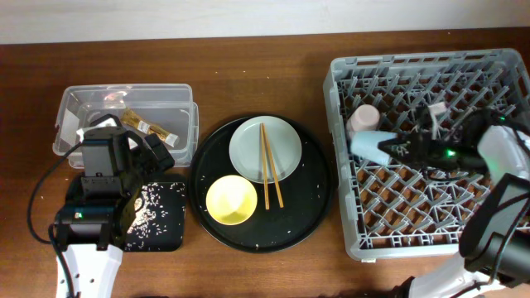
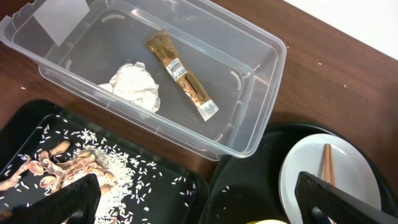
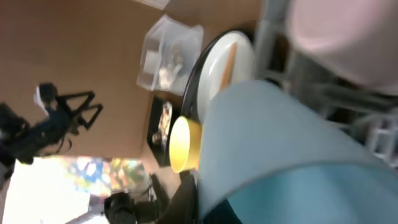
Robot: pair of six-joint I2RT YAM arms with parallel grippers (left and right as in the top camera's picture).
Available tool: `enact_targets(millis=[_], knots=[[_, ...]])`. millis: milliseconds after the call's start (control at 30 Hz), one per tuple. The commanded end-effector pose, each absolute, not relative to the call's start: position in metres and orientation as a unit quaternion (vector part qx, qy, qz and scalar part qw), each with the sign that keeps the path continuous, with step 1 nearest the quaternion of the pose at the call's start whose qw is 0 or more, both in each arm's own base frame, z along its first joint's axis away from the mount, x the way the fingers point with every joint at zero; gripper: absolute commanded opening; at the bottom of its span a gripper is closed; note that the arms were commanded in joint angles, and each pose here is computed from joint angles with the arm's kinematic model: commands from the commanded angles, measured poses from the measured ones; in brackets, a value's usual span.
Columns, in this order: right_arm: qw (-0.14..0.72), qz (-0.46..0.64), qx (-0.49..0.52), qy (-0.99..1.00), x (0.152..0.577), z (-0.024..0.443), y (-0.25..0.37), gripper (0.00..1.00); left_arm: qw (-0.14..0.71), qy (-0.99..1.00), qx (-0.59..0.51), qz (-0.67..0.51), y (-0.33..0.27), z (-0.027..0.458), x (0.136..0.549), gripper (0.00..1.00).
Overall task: Sort waste into correct bins and load items into the dishwasher rack
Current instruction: 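Place the blue cup upside down in the dish rack, release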
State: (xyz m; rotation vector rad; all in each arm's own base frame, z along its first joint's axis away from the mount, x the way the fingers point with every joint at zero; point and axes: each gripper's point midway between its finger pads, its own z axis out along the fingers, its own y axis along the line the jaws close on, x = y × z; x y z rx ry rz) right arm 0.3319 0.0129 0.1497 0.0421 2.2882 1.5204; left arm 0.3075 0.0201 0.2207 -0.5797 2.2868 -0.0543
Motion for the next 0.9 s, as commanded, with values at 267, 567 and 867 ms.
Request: enact_targets(millis=[267,567,867], knots=[[0.176,0.523,0.053,0.832,0.326,0.132,-0.007,0.08,0.388,0.894,-0.225,-0.015,0.023,0.226,0.308,0.99],[0.243,0.564,-0.043,0.788,0.323,0.16,0.021,0.04,0.388,0.894,-0.225,-0.015,0.023,0.226,0.308,0.99],[0.217,0.512,-0.083,0.827,0.325,0.115,0.012,0.04,0.388,0.894,-0.225,-0.015,0.023,0.226,0.308,0.99]])
